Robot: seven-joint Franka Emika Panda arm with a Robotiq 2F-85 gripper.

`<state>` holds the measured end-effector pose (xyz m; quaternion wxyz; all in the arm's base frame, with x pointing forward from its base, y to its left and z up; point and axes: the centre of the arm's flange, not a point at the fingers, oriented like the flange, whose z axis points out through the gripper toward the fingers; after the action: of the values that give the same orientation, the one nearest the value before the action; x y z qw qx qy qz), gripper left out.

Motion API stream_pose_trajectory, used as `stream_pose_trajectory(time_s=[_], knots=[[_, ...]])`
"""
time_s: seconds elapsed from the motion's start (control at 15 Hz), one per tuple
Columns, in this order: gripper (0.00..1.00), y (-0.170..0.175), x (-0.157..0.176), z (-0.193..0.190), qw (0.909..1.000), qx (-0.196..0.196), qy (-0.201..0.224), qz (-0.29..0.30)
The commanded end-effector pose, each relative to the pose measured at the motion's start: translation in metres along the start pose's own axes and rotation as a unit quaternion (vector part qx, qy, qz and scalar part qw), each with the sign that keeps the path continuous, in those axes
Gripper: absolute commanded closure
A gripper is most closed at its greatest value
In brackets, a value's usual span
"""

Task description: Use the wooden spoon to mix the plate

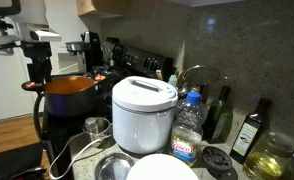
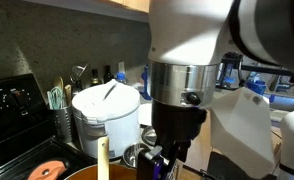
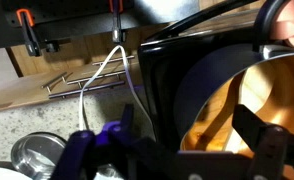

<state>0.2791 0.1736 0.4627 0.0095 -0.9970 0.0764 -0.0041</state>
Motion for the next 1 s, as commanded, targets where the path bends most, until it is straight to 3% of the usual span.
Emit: stream_pose_trajectory(time_s=[0.0, 0.33, 0.93], knots=[[0.00, 0.000, 0.000, 0.000, 1.0000, 0.000, 0.000, 0.000], [0.00, 0.000, 0.000, 0.000, 1.0000, 0.000, 0.000, 0.000], [0.00, 0.002, 0.065, 0.027, 0.9933, 0.044, 0.064, 0.085]])
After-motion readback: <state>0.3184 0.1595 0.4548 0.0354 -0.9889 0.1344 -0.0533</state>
